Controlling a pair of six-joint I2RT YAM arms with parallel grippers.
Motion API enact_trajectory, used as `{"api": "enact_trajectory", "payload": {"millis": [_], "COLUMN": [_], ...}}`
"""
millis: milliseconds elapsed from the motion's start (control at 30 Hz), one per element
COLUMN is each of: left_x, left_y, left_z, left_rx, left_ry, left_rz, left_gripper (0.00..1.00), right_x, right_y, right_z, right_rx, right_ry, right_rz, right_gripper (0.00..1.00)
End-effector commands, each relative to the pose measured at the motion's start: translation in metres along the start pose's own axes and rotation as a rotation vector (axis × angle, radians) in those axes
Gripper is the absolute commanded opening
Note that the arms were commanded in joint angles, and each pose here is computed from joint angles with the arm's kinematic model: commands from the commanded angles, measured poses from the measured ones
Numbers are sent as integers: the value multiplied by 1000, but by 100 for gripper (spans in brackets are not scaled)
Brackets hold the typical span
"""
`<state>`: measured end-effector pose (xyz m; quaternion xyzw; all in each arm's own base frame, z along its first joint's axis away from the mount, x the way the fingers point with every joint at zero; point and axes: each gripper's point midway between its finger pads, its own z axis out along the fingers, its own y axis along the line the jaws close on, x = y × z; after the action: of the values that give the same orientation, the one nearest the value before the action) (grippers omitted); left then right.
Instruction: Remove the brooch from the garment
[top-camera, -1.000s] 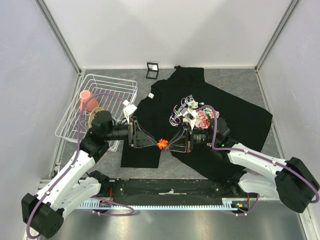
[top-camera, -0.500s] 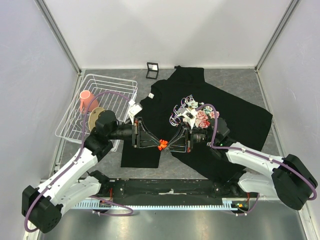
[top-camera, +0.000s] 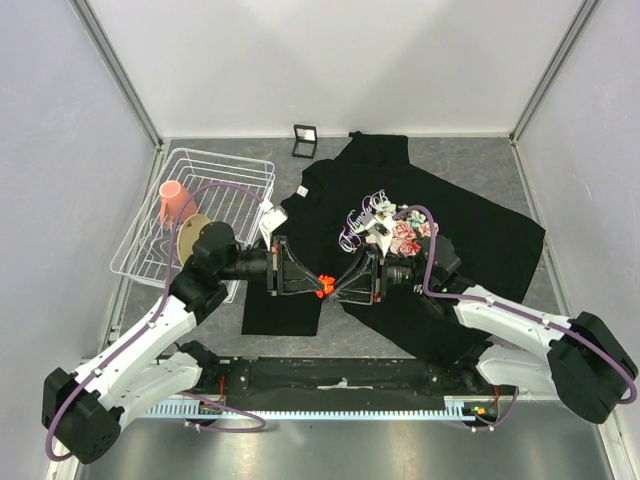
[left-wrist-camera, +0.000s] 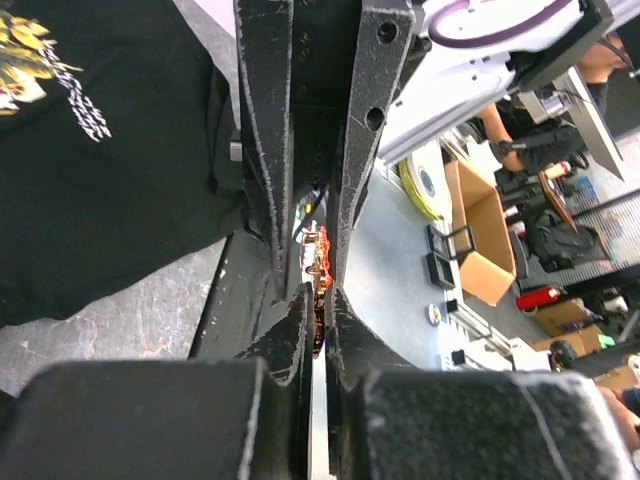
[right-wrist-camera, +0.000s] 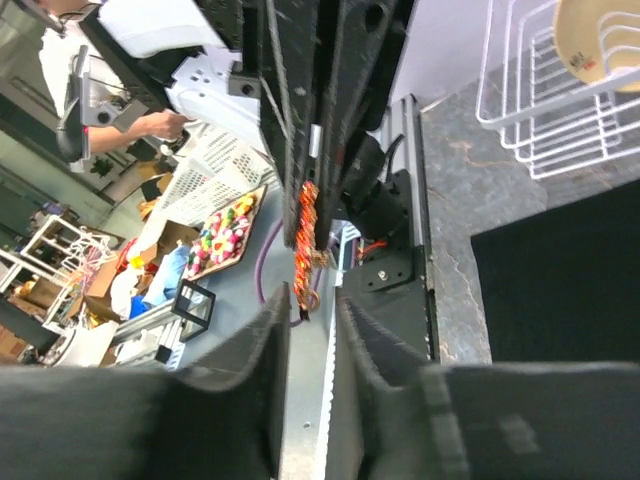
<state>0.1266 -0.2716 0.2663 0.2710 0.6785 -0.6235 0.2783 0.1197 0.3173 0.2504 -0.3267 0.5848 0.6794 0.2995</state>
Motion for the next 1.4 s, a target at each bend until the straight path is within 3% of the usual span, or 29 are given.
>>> {"api": "enact_trajectory", "payload": {"millis": [0, 33, 133, 367, 633, 1033, 1200, 1300, 1333, 1367], "left_x": [-23, -24, -25, -25, -30, -30, -31, -30, -33, -39], "left_y": [-15, -15, -11, -9, -11, -6, -8, -4, 5, 8], "left_z": [-4, -4, -4, -4, -4, -3, -2, -2, -3, -5], "left_rx": [-7, -11, -34, -38, -43, -57, -47, -69, -123, -164], "left_ry": [-88, -94, -100, -105, -126, -130, -129, -130, -153, -171], "left_rz": [81, 84, 83, 67, 64, 37, 35, 17, 3, -1], "left_gripper": [2, 2, 2, 2, 2, 2, 2, 2, 5, 21], "right_x": [-19, -20, -29, -35, -34, -32, -34, -37, -37, -38], "right_y": [-6, -11, -7, -1, 5, 8, 7, 4, 4, 1], "right_z": [0, -2, -6, -8, -3, 2, 3, 2, 2, 2], "right_rx": [92, 125, 135, 120, 77, 49, 48, 62, 70, 86], "right_ry": [-71, -108, -186, -225, -198, -189, -196, -214, -218, -224], "right_rz": [-2, 13, 51, 51, 39, 42, 40, 41, 40, 42], "right_gripper": [39, 47, 56, 58, 34, 25, 0, 0, 0, 0]}}
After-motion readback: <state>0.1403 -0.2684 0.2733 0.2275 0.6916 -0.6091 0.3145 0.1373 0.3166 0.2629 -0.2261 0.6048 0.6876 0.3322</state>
